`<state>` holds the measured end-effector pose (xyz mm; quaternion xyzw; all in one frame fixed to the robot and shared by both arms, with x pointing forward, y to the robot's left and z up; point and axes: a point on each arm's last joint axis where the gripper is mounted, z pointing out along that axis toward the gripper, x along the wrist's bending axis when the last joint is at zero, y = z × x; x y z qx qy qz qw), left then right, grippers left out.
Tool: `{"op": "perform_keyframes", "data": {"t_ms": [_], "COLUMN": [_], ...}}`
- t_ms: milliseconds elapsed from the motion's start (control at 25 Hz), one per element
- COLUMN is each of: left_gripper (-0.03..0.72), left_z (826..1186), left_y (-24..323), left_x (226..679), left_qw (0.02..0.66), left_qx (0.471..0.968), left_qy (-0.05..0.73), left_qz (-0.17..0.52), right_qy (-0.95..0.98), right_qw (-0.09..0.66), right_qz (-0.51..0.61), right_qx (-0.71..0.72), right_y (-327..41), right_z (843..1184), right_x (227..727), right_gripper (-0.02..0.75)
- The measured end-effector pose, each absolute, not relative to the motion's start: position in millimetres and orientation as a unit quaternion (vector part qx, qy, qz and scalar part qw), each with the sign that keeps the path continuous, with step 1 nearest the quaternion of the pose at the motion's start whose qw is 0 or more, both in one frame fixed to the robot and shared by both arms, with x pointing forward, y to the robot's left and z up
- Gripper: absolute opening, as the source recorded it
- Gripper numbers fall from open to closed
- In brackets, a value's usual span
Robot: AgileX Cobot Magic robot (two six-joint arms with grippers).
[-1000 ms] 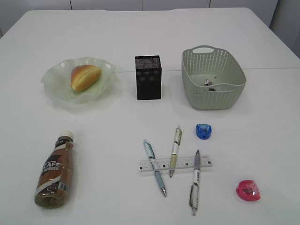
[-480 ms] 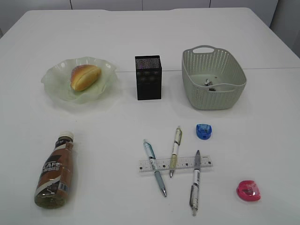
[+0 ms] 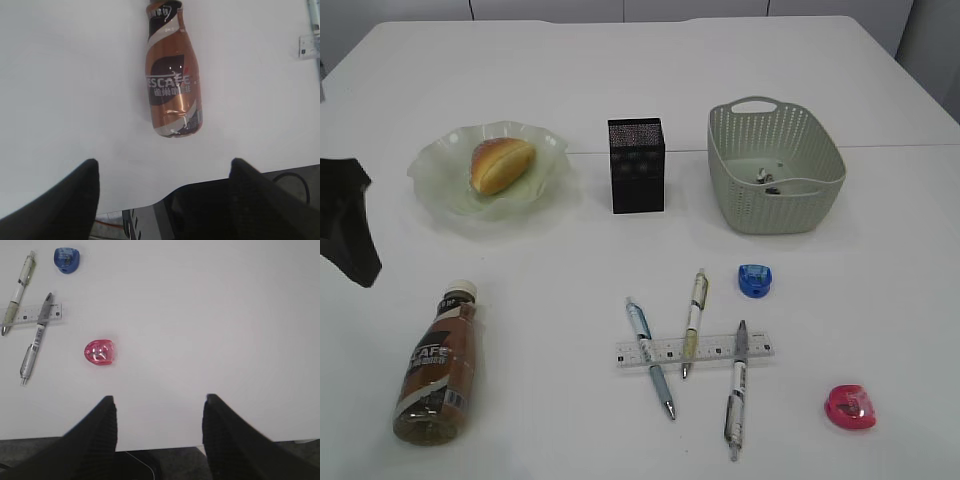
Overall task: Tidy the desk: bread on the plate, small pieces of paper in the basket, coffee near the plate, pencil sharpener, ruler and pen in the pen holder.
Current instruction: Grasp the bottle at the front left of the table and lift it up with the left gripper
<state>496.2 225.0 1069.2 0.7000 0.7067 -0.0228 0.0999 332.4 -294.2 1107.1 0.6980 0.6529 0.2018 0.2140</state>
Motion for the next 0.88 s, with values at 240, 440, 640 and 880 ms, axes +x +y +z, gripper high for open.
{"op": "perform_keyframes", "data": {"t_ms": [240,440,640,880], "left_gripper": [0.581,0.581,0.581,0.581], "left_z": [1026.7,1004.4,989.1,965.4], "left_y": [214.3,210.4,207.5,205.2], "left_x": [521.8,540.0,554.7,564.5], "left_qw": [0.065,0.078,0.103,0.092], "left_qx": [0.689,0.682,0.676,0.671], "left_qy": [0.719,0.725,0.729,0.734], "left_qz": [-0.071,-0.061,-0.043,-0.049], "right_qy": [0.653,0.653,0.653,0.652], "right_qw": [0.218,0.218,0.218,0.219], "right_qz": [0.199,0.199,0.199,0.199], "right_qx": [0.698,0.698,0.698,0.698], "right_y": [-295.2,-295.2,-295.2,-295.3], "right_z": [1107.2,1107.2,1107.2,1107.2], "right_x": [332.5,332.5,332.5,332.5], "right_gripper": [0.435,0.435,0.435,0.435]}}
